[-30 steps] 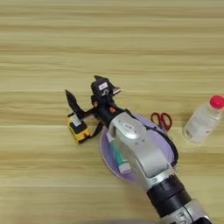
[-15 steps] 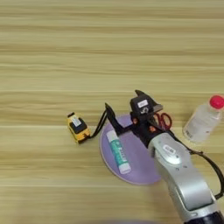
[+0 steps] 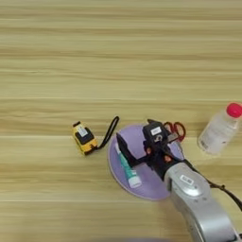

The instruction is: Move the objects on the table

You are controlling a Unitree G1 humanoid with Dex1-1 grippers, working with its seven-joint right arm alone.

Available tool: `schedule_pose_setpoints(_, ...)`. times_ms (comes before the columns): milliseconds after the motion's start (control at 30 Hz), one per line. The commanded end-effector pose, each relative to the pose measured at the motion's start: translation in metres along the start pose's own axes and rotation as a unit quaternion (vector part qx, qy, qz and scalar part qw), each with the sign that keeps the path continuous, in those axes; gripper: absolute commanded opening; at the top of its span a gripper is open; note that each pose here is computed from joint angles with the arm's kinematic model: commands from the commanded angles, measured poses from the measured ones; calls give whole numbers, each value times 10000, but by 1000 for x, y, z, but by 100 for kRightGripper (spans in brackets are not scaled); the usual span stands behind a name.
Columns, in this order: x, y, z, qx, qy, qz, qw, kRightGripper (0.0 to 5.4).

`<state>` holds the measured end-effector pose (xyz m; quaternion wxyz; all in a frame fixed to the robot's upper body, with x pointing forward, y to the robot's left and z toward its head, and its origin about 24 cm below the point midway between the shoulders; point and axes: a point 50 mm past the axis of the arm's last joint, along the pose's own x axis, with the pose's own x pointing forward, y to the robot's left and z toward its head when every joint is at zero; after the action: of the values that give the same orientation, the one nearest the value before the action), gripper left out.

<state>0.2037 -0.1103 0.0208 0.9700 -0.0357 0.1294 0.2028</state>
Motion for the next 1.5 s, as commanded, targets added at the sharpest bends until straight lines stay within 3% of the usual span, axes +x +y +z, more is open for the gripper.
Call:
schedule_pose_setpoints(33,4,0,14,-117,-390,7,9992,538)
schedule_pose_setpoints(800,18,-6,-20,-283,95,-117,9995,538)
schedule_pose_setpoints(1500,21,-4,-31,-326,382,-116,9987,538)
